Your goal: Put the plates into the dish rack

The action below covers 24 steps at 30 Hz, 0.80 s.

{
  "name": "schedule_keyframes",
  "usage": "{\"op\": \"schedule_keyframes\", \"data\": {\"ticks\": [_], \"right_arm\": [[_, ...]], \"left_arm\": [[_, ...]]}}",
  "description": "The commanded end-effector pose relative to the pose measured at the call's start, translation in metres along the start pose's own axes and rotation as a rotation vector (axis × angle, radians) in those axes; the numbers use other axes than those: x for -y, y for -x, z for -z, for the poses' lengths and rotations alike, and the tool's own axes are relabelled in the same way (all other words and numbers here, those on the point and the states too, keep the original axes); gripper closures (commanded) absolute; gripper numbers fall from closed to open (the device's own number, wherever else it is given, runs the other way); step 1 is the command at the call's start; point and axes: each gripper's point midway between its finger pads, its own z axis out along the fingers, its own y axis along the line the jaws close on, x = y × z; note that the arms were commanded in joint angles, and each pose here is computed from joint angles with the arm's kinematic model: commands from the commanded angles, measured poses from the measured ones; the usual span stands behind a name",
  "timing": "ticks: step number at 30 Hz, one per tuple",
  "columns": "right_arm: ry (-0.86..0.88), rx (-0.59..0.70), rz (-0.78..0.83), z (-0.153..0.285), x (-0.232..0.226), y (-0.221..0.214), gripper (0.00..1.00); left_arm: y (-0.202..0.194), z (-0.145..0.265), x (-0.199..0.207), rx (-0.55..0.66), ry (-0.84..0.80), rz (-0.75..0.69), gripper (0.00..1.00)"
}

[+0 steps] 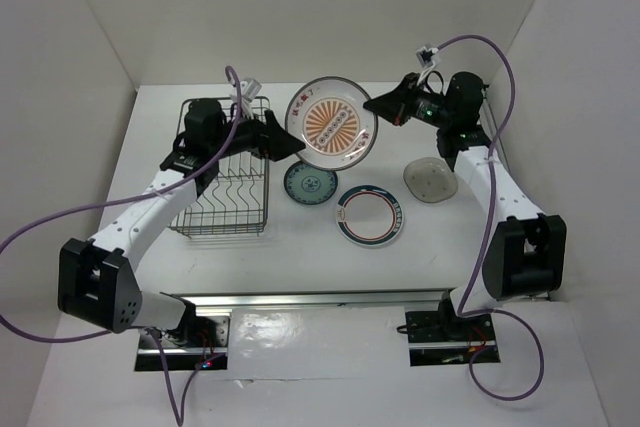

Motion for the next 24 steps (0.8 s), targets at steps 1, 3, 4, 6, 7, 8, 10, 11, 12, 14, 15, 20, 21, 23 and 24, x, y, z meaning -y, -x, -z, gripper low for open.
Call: {"op": "schedule_keyframes", "data": {"ticks": [1, 3, 4, 6, 7, 8, 10, 11, 12, 14, 15, 20, 21, 23, 24], "right_arm": [[0.108, 0.047, 0.052, -0.004, -0.031, 0.017, 1.00], [0.166, 0.032, 0.059, -0.006, -0.042, 0.014, 1.00], [0.178, 0.026, 0.058, -0.009, -0.047, 0.012, 1.00], [0.184, 0.000, 0.045, -0.012, -0.050, 0.003, 1.00], [0.195, -0.007, 0.067, -0.015, -0.054, 0.002, 1.00], [0.177, -0.010, 0.065, -0.016, -0.051, 0.000, 1.00], [0.161, -0.019, 0.064, -0.018, -0.049, -0.002, 1.00], [0.172, -0.017, 0.072, -0.020, -0.055, 0.001, 1.00], [0.167, -0.028, 0.057, -0.021, -0.051, -0.003, 1.00], [0.178, -0.033, 0.066, -0.024, -0.055, -0.006, 0.99], [0.163, -0.032, 0.059, -0.024, -0.051, -0.008, 0.91], [0.130, -0.021, 0.060, -0.024, -0.049, -0.013, 0.14], [0.114, -0.019, 0.062, -0.024, -0.047, -0.011, 0.00], [-0.006, -0.019, 0.046, -0.025, -0.027, -0.009, 0.00], [-0.061, -0.026, 0.029, -0.024, -0.017, -0.012, 0.00]], "left_arm": [[0.013, -0.001, 0.023, 0.024, -0.127, -0.036, 0.08], [0.009, -0.005, 0.017, 0.011, -0.121, -0.025, 0.17], [0.012, -0.004, 0.021, 0.013, -0.132, -0.031, 0.24], [0.011, -0.004, 0.022, 0.009, -0.142, -0.040, 0.39], [0.015, -0.004, 0.024, 0.016, -0.146, -0.047, 0.42], [0.014, -0.004, 0.021, 0.015, -0.131, -0.049, 0.49], [0.017, -0.002, 0.021, 0.025, -0.115, -0.049, 0.73], [0.021, 0.000, 0.020, 0.044, -0.096, -0.055, 0.81], [0.020, -0.001, 0.017, 0.041, -0.079, -0.046, 0.90], [0.028, 0.004, 0.014, 0.066, -0.027, -0.043, 1.00], [0.033, 0.004, 0.014, 0.079, -0.016, -0.048, 1.00], [0.061, 0.027, -0.015, 0.196, 0.256, -0.036, 1.00], [0.055, 0.033, -0.028, 0.173, 0.345, -0.004, 1.00], [0.085, 0.059, -0.045, 0.252, 0.541, -0.035, 1.00], [0.077, 0.070, -0.052, 0.206, 0.635, -0.030, 1.00]]}}
